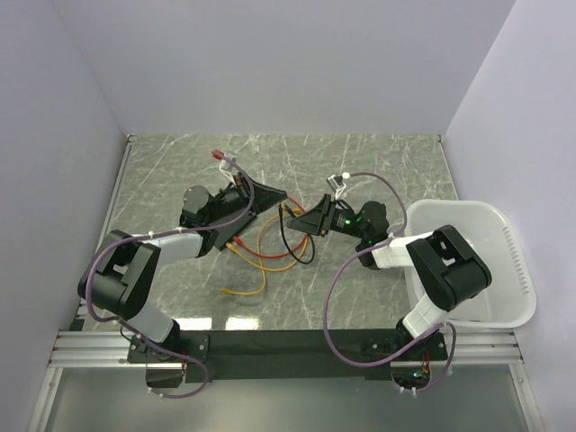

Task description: Insert the plug into the switch port

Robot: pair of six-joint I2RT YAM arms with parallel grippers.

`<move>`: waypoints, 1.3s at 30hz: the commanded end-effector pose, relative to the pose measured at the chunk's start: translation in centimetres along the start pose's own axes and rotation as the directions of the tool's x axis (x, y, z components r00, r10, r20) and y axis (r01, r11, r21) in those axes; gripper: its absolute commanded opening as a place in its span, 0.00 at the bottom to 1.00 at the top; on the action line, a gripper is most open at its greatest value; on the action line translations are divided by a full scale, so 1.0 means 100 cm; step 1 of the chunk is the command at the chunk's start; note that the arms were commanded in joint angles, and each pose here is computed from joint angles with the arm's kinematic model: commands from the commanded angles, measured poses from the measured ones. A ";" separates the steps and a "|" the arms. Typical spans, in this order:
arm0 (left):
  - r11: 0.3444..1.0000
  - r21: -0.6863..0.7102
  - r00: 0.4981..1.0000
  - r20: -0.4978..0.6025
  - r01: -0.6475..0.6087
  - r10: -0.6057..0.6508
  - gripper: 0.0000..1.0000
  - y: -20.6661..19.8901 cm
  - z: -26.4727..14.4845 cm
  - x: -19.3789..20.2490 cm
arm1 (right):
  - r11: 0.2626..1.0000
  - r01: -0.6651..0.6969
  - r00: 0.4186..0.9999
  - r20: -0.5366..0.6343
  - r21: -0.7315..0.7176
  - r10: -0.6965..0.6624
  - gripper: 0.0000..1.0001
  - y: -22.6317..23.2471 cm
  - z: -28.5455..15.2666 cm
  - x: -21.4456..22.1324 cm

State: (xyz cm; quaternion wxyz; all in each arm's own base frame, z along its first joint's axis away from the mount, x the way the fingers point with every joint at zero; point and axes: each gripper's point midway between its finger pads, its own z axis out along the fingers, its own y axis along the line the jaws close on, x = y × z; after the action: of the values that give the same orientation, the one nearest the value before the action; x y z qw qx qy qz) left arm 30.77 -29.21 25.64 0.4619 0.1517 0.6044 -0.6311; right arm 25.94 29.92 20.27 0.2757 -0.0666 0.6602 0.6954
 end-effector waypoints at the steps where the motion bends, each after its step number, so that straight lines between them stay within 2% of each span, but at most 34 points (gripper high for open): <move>1: 0.996 0.078 0.999 0.014 -0.040 0.039 0.01 -0.019 0.004 -0.004 | 0.953 0.230 0.972 0.086 -0.195 -0.217 0.45 0.052 0.000 -0.021; 11: 0.993 0.114 1.000 -0.010 -0.011 0.012 0.00 -0.027 0.017 0.009 | 0.952 0.266 0.962 0.103 -0.151 -0.252 0.42 0.050 0.000 -0.024; 14: 0.994 0.112 1.000 -0.011 -0.010 0.011 0.01 -0.026 0.018 0.011 | 0.952 0.272 0.960 0.109 -0.138 -0.258 0.35 0.050 -0.001 -0.025; 24: 0.993 0.117 1.000 -0.010 0.004 -0.003 0.01 -0.025 0.022 0.014 | 0.954 0.271 0.960 0.105 -0.127 -0.259 0.28 0.048 0.000 -0.026; 30: 0.994 0.106 1.000 -0.006 0.000 0.001 0.00 -0.025 0.023 0.012 | 0.954 0.276 0.958 0.106 -0.114 -0.265 0.18 0.045 -0.001 -0.027; 35: 0.997 0.077 1.000 -0.009 -0.001 0.002 0.01 -0.020 0.023 0.013 | 0.956 0.276 0.959 0.101 -0.096 -0.266 0.03 0.042 0.000 -0.026; 36: 0.998 0.065 1.000 -0.008 -0.002 0.002 0.04 -0.018 0.023 0.013 | 0.957 0.275 0.959 0.100 -0.091 -0.266 0.01 0.041 0.000 -0.027; 39: 0.999 -0.008 0.999 -0.005 -0.032 0.032 0.26 -0.009 0.022 0.010 | 0.957 0.282 0.957 0.096 -0.065 -0.275 0.00 0.036 0.001 -0.027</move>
State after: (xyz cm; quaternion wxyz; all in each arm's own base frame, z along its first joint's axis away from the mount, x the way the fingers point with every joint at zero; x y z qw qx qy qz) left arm 29.65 -31.78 24.40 0.4357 0.1532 0.6094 -0.6444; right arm 26.35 29.60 21.24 0.3357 -0.1053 0.6450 0.6784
